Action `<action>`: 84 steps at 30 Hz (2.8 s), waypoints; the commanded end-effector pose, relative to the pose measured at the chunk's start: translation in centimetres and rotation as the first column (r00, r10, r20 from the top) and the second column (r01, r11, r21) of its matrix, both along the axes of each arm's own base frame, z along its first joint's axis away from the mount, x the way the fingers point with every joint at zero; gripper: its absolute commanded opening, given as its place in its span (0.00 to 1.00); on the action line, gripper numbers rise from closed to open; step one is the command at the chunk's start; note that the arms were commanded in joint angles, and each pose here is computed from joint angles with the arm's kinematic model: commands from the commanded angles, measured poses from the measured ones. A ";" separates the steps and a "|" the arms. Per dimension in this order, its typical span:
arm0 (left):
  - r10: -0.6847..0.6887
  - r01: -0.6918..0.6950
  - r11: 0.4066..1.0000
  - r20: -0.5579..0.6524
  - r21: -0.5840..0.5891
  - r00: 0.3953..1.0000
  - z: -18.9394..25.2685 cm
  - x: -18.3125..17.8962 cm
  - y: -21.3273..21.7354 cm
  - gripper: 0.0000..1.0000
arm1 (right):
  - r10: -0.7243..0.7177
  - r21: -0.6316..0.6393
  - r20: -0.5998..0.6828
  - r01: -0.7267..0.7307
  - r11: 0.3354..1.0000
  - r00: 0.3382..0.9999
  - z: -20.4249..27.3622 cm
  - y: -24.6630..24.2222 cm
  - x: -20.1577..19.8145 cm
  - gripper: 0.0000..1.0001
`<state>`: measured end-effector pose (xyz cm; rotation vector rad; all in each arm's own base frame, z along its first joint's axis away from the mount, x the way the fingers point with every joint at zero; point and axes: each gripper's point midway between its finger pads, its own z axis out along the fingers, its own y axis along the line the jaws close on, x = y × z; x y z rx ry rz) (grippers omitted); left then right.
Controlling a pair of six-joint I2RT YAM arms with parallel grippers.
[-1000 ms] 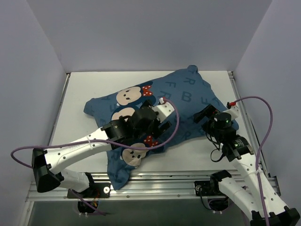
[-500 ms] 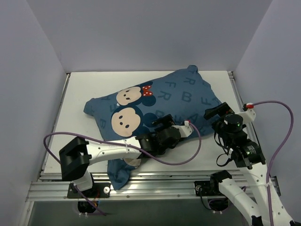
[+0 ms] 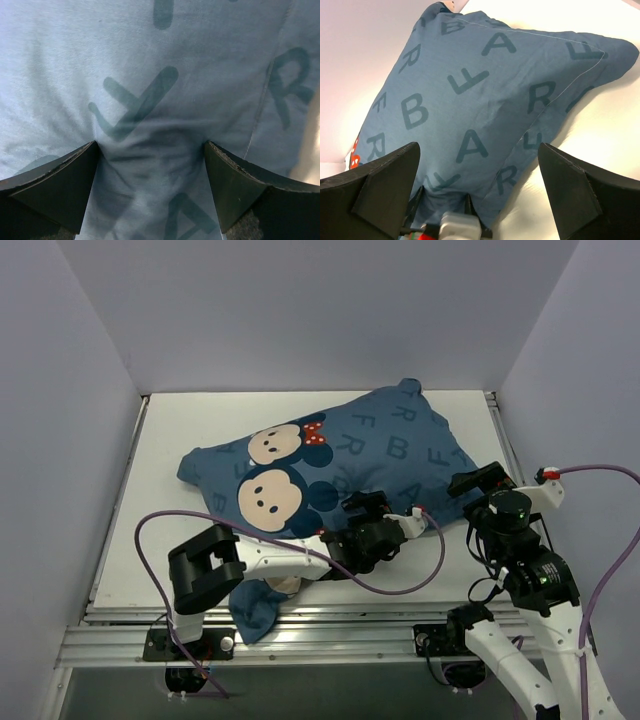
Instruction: Remove the pillowcase from the pillow
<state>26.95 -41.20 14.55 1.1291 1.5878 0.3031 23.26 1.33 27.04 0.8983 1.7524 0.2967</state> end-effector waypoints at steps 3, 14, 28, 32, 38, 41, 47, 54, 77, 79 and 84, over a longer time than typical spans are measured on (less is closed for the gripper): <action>0.113 -0.112 0.993 0.042 -0.022 0.993 -1.0 1.5 0.1 0.97 | -0.052 -0.015 0.032 0.053 0.999 0.998 1.1 -1.0 0.2 1.00; 0.154 -0.150 0.987 0.059 -0.066 0.986 1.4 2.4 1.2 0.02 | -0.045 -0.033 0.090 0.048 0.998 0.995 3.4 -1.2 0.1 1.00; 0.191 -0.158 0.965 0.143 -0.211 0.971 23.7 -0.1 9.0 0.02 | -0.051 -0.191 0.232 0.097 0.977 0.971 13.8 -3.6 -1.3 0.99; 0.128 -0.094 0.953 0.099 -0.289 0.987 30.0 -2.1 12.4 0.02 | -0.044 -0.254 0.255 0.110 0.961 0.966 16.7 -4.2 -1.6 0.99; 0.065 -0.072 0.858 -0.032 -0.508 0.997 35.1 -0.6 17.2 0.02 | -0.040 -0.289 0.272 0.121 0.950 0.961 18.5 -4.4 -1.1 1.00; 0.062 -0.123 0.860 -0.136 -0.496 0.989 31.4 3.1 18.0 0.08 | 0.003 -0.301 0.247 0.074 0.951 0.969 17.6 -3.4 0.1 1.00; 0.144 -0.288 0.869 -0.352 -0.401 0.925 19.0 14.1 19.9 0.39 | 0.130 -0.329 0.123 -0.084 0.941 0.984 13.6 -0.4 3.2 1.00; 0.247 -0.384 0.815 -0.338 -0.435 0.908 19.9 19.0 20.3 0.93 | 0.321 -0.318 -0.034 -0.315 0.894 0.946 8.0 3.6 5.6 1.00; 0.507 -0.784 0.511 -0.613 -0.353 0.606 5.1 5.1 29.8 0.94 | 0.617 -0.156 -0.262 -0.664 0.731 0.742 -6.9 12.8 9.5 0.81; 0.558 -0.831 0.469 -0.629 -0.300 0.542 3.5 5.1 32.0 0.94 | 0.640 -0.131 -0.266 -0.685 0.717 0.721 -8.3 14.2 9.5 0.80; 0.634 -0.890 0.364 -0.627 -0.275 0.452 3.1 5.7 36.8 0.94 | 0.728 -0.061 -0.249 -0.761 0.646 0.639 -10.0 20.8 7.3 0.79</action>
